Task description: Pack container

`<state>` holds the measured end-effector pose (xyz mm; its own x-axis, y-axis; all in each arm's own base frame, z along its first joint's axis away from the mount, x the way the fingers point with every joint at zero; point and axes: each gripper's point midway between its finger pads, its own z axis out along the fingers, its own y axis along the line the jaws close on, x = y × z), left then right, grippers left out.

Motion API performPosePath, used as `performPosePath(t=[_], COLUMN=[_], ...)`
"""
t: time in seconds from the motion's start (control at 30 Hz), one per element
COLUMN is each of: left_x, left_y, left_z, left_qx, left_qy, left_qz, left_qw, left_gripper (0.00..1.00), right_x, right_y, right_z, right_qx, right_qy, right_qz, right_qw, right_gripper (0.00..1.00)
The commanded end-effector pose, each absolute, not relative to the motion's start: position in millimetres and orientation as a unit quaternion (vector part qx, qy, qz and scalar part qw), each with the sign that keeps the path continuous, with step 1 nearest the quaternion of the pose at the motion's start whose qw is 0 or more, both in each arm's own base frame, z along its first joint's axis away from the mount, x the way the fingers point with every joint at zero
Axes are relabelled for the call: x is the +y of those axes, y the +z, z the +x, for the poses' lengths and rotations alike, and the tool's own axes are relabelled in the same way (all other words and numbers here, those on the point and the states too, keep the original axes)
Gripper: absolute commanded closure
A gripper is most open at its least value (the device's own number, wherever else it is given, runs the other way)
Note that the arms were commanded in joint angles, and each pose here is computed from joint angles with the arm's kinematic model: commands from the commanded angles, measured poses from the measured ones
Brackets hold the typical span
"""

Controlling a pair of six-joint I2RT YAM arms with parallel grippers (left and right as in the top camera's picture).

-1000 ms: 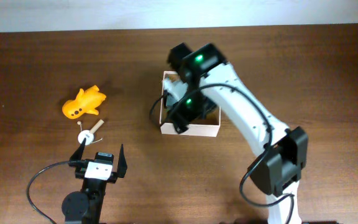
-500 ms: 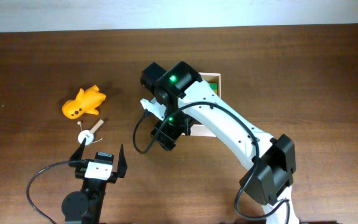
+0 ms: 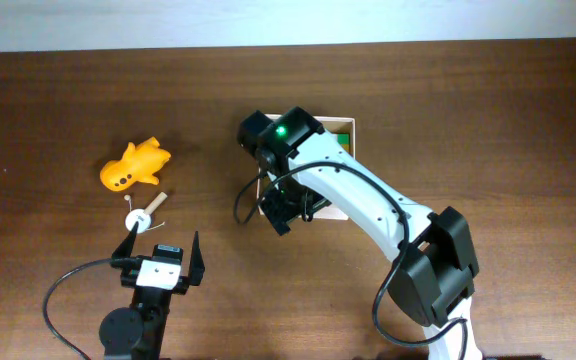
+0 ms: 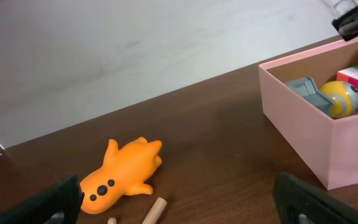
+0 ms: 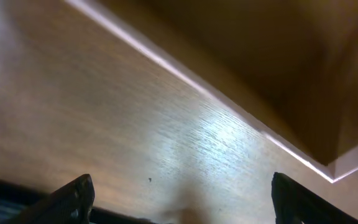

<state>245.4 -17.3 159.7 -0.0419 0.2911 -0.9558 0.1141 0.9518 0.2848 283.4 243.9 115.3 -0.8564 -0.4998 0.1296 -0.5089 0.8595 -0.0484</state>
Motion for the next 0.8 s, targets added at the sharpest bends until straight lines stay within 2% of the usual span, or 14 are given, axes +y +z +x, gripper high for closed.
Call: performPosePath(t=[0.0, 0.27, 0.77], left_x=[-15.0, -15.1, -15.0], left_y=[158.0, 158.0, 158.0], left_z=[245.5, 245.4, 245.5], left_qx=[0.718, 0.718, 0.718], left_qy=[0.074, 0.073, 0.074], left_qz=[0.141, 0.141, 0.141], left_qw=[0.677, 0.677, 0.677], left_gripper=[0.01, 0.01, 0.01], right_x=[231.3, 222.3, 202.6], right_y=[113.6, 87.2, 75.7], right_z=[283.5, 278.0, 314.8], right_qx=[-0.978, -0.983, -0.985], right_qy=[0.069, 0.085, 0.093], right_qz=[0.190, 0.153, 0.146], right_qw=[0.050, 0.063, 0.018], right_gripper=[0.15, 0.16, 0.15])
